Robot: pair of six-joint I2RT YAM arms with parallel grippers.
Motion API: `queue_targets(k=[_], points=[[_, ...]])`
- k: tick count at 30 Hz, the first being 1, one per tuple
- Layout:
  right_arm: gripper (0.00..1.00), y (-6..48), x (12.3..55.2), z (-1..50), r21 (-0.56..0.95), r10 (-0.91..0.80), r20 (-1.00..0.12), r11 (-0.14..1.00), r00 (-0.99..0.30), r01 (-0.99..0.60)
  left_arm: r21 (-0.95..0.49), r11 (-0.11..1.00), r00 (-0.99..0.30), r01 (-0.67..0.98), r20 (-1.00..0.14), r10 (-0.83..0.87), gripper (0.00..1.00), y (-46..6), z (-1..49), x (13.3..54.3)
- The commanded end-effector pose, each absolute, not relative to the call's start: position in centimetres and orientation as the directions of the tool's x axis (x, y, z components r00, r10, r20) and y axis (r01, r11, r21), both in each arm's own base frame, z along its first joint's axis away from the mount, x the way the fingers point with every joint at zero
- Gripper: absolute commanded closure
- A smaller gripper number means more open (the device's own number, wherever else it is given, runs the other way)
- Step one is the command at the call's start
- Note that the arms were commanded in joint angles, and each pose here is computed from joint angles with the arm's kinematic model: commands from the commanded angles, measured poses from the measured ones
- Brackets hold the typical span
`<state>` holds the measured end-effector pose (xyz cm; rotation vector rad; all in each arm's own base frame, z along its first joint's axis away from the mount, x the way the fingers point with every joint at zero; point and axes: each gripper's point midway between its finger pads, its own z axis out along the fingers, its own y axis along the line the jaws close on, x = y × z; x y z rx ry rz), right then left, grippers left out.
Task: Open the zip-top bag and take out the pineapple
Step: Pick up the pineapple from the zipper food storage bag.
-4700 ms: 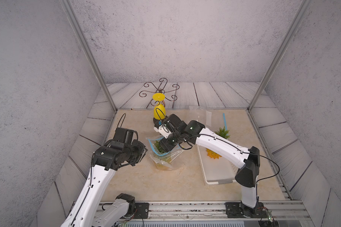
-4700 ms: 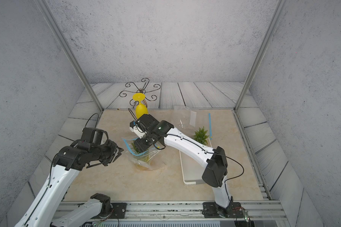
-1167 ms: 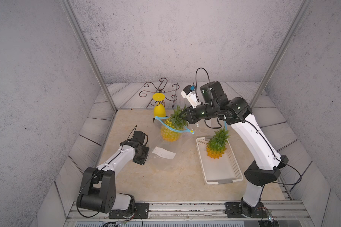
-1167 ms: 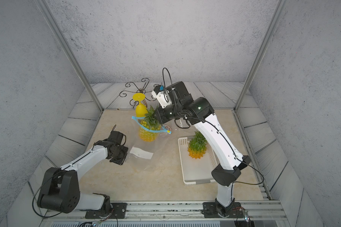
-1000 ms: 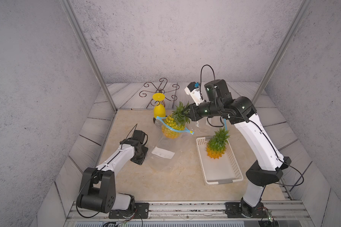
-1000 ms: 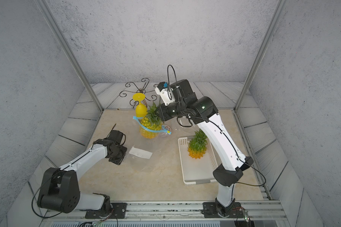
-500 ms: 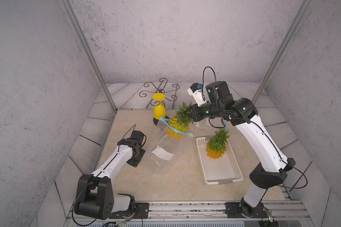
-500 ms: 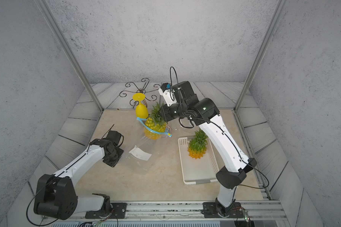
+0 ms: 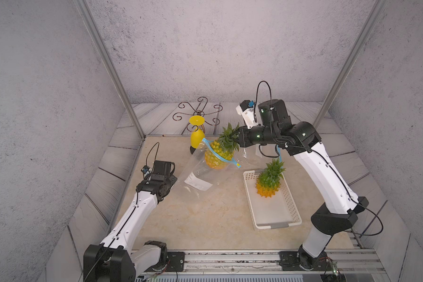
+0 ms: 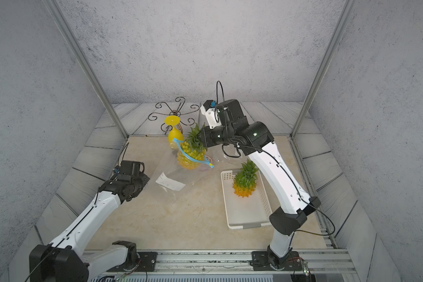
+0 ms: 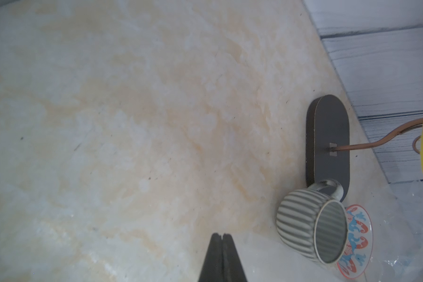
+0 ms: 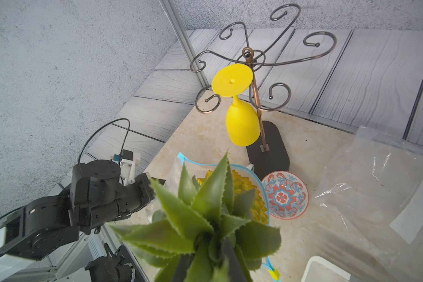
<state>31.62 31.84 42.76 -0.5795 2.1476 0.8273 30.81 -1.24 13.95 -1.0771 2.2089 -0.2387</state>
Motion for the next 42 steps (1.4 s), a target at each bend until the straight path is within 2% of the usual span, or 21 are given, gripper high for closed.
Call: queue_targets(k=[1, 9, 16, 21, 22, 23, 24, 25, 27, 31, 33, 36, 38, 40, 42], points=[[1.00, 30.7, 30.1, 49.7, 0.385, 0.004, -0.870, 0.630, -0.493, -0.674, -0.355, 0.725, -0.470, -0.590, -0.579, -0.666, 1.00, 0.3, 12.2, 31.3], [1.00, 31.2, 29.2, 49.1, 0.438, -0.002, -0.841, 0.586, -0.542, -0.682, -0.254, 0.853, -0.535, -0.456, -0.688, -0.491, 1.00, 0.6, 13.3, 32.0], [1.00, 28.8, 29.7, 50.5, 0.402, 0.067, -0.873, 0.662, -0.483, -0.633, -0.140, 0.844, -0.540, -0.517, -0.712, -0.449, 1.00, 2.6, 13.5, 31.6], [1.00, 28.7, 29.7, 51.4, 0.441, 0.101, -0.860, 0.639, -0.499, -0.630, -0.087, 0.845, -0.560, -0.527, -0.713, -0.422, 1.00, 3.2, 12.8, 31.3], [1.00, 28.7, 29.6, 51.3, 0.445, 0.100, -0.857, 0.638, -0.506, -0.629, -0.090, 0.848, -0.560, -0.522, -0.714, -0.421, 0.81, 3.1, 13.1, 31.5], [1.00, 28.7, 29.5, 51.2, 0.449, 0.100, -0.854, 0.638, -0.510, -0.626, -0.101, 0.846, -0.556, -0.524, -0.711, -0.430, 0.57, 3.0, 13.4, 31.7], [1.00, 28.7, 29.6, 50.9, 0.451, 0.101, -0.851, 0.642, -0.515, -0.620, -0.123, 0.840, -0.550, -0.528, -0.705, -0.449, 0.43, 2.8, 13.9, 31.9], [1.00, 28.6, 29.7, 50.5, 0.453, 0.102, -0.849, 0.646, -0.518, -0.615, -0.165, 0.832, -0.539, -0.530, -0.692, -0.481, 0.37, 2.3, 14.6, 32.1], [1.00, 28.6, 29.8, 49.9, 0.463, 0.115, -0.845, 0.646, -0.521, -0.607, -0.252, 0.808, -0.530, -0.532, -0.645, -0.550, 0.35, 1.2, 15.6, 32.2], [1.00, 27.8, 30.1, 50.2, 0.470, 0.164, -0.850, 0.665, -0.501, -0.580, -0.322, 0.768, -0.507, -0.554, -0.602, -0.617, 0.46, 0.7, 16.0, 31.9], [1.00, 27.5, 30.2, 50.6, 0.465, 0.173, -0.854, 0.675, -0.491, -0.573, -0.356, 0.737, -0.519, -0.575, -0.537, -0.665, 0.46, 0.1, 15.1, 31.5], [1.00, 27.7, 30.2, 50.6, 0.465, 0.168, -0.853, 0.672, -0.494, -0.576, -0.427, 0.635, -0.528, -0.643, -0.354, -0.772, 0.35, -1.9, 13.7, 29.8], [1.00, 27.9, 30.3, 50.3, 0.472, 0.163, -0.847, 0.665, -0.505, -0.578, -0.425, 0.497, -0.438, -0.756, -0.235, -0.868, 0.26, -1.9, 13.6, 27.3], [1.00, 28.0, 30.0, 50.2, 0.479, 0.161, -0.844, 0.656, -0.512, -0.583, -0.452, 0.365, -0.319, -0.814, -0.177, -0.931, 0.26, -1.6, 14.8, 25.8], [1.00, 28.0, 29.8, 50.1, 0.485, 0.158, -0.839, 0.650, -0.520, -0.585, -0.482, 0.238, -0.186, -0.843, -0.153, -0.971, 0.04, -0.8, 16.5, 24.7]])
